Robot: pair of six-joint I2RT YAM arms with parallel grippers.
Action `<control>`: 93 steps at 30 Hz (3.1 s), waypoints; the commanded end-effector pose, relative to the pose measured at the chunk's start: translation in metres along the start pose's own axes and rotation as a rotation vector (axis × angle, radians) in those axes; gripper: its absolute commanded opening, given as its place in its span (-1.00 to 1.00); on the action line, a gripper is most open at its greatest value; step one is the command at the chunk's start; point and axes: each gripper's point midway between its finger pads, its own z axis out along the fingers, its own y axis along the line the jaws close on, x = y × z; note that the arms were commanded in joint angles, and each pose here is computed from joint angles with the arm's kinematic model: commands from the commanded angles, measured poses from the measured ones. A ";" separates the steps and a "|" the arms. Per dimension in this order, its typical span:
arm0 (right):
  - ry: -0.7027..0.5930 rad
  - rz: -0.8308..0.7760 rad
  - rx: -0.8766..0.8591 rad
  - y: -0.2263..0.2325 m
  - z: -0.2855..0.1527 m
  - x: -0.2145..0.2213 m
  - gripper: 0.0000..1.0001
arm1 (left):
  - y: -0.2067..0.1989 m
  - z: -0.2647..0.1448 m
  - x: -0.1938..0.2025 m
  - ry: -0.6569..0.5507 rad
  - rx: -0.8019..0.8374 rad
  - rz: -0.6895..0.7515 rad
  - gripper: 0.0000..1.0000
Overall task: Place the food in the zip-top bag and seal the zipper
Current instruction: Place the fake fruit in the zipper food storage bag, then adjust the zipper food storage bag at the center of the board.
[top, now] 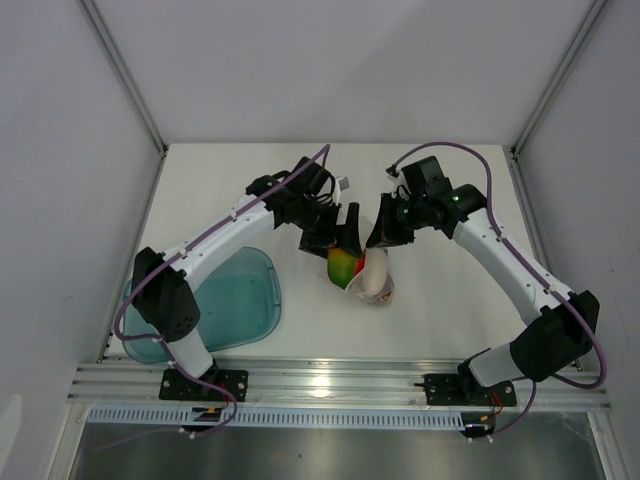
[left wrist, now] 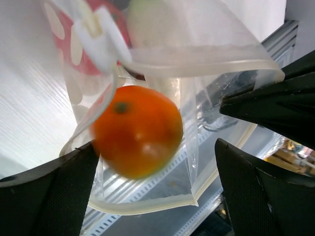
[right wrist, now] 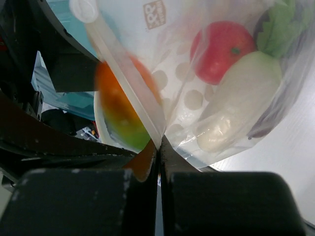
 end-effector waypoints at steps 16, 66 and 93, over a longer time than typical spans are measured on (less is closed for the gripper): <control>-0.065 -0.010 -0.019 0.013 -0.018 -0.010 -1.00 | 0.014 -0.071 -0.006 -0.274 -0.153 0.142 0.99; -0.077 -0.404 -0.352 0.092 -0.065 0.035 0.43 | -0.042 -0.068 0.023 -0.095 0.394 0.430 -0.99; -0.023 0.169 -0.255 0.049 -0.033 -0.020 0.26 | -0.030 -0.076 0.013 -0.167 0.329 0.370 -0.99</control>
